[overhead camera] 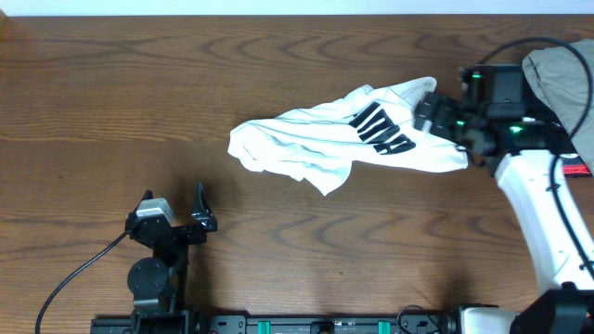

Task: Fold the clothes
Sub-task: 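Reach the left gripper to the shirt's left edge and grasp it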

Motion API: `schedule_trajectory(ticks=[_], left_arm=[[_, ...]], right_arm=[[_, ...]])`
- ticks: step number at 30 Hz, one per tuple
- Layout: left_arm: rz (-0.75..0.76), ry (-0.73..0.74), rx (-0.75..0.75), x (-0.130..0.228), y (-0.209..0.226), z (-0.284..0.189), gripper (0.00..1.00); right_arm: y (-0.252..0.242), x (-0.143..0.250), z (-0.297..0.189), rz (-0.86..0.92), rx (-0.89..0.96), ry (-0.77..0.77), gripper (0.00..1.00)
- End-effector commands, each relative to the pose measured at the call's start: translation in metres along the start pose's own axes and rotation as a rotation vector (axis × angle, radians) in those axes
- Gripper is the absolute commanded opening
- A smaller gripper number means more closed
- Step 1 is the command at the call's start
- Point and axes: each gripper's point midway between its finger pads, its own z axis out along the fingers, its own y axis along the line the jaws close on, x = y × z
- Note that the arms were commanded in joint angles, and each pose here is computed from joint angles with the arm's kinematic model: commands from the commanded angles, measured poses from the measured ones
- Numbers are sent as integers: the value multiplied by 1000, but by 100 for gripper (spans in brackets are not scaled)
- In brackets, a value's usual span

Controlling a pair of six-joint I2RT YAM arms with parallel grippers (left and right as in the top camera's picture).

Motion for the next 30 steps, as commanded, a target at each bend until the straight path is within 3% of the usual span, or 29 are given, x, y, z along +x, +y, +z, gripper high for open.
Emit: schedule_trajectory(ticks=[1, 8, 11, 17, 24, 30], left_arm=[[6, 42, -26, 14, 6, 1, 98], [1, 41, -25, 14, 6, 1, 98], [-98, 48, 28, 15, -4, 1, 98], [-443, 75, 402, -6, -68, -13, 98], [-592, 191, 594, -6, -100, -31, 98], [-548, 183, 696, -22, -116, -45, 98]], right_arm=[[-28, -3, 4, -18, 53, 20, 99], [-43, 7, 18, 21, 86, 80, 99], [-44, 9, 19, 31, 88, 89, 99], [-43, 10, 19, 39, 89, 92, 99], [-42, 15, 19, 42, 84, 114, 99], [-42, 16, 19, 43, 84, 117, 99]])
